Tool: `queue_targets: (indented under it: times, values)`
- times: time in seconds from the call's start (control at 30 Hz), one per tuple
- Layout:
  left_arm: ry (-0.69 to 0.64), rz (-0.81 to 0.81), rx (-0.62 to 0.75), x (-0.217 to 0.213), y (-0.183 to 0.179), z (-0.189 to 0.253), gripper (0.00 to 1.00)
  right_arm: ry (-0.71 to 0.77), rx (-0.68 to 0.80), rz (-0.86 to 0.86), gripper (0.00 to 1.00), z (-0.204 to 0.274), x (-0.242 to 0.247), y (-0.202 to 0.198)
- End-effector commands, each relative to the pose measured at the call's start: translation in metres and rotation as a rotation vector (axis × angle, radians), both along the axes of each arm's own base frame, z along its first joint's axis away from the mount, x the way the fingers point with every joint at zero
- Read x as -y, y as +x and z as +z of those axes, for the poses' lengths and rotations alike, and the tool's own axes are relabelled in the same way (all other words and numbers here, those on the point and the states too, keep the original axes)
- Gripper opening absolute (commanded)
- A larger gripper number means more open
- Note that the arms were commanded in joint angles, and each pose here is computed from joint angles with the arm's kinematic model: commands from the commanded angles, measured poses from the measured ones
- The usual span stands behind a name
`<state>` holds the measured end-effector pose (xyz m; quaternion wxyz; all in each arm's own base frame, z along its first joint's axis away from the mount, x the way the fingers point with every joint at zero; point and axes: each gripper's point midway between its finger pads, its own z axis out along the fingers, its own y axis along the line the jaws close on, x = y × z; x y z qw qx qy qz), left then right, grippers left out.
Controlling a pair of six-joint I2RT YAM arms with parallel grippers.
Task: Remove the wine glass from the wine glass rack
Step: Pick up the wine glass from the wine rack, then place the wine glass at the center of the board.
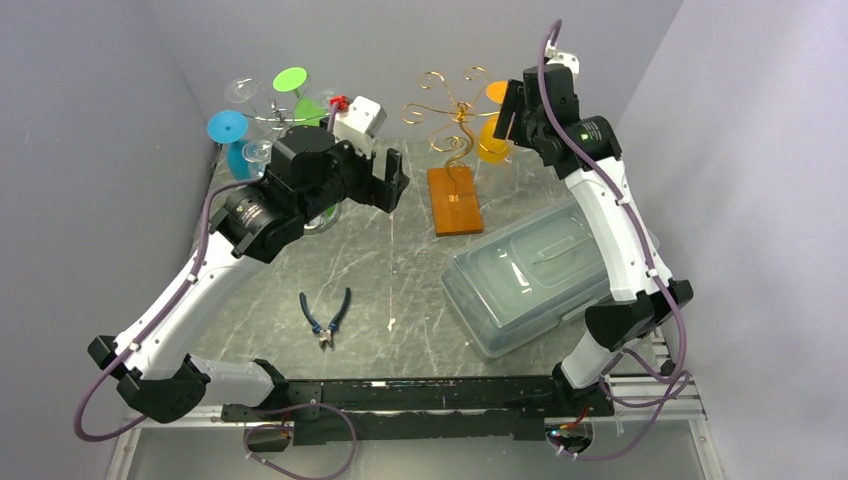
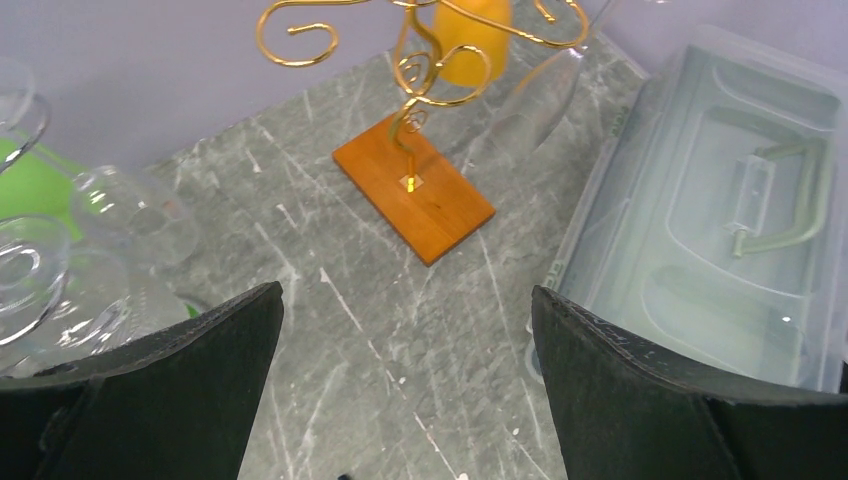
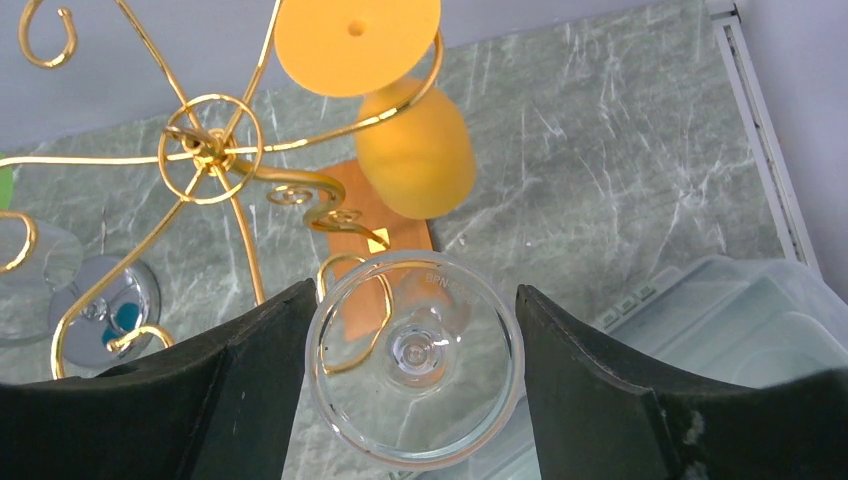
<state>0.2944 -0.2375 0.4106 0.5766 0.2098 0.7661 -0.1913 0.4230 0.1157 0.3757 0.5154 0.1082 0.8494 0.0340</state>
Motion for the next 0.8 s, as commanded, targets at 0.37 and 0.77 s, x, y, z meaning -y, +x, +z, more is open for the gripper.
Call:
queue_targets:
  times: [0.37, 0.77]
  values:
    - [-0.173, -0.289, 0.181, 0.055, -0.012, 0.016, 0.98, 0.092, 0.048, 0.096, 0.27, 0.031, -0.01, -0.056]
    - [-0.219, -0.417, 0.354, 0.088, -0.008, -0.006, 0.91, 0.134, 0.034, 0.218, 0.26, 0.036, -0.052, -0.082]
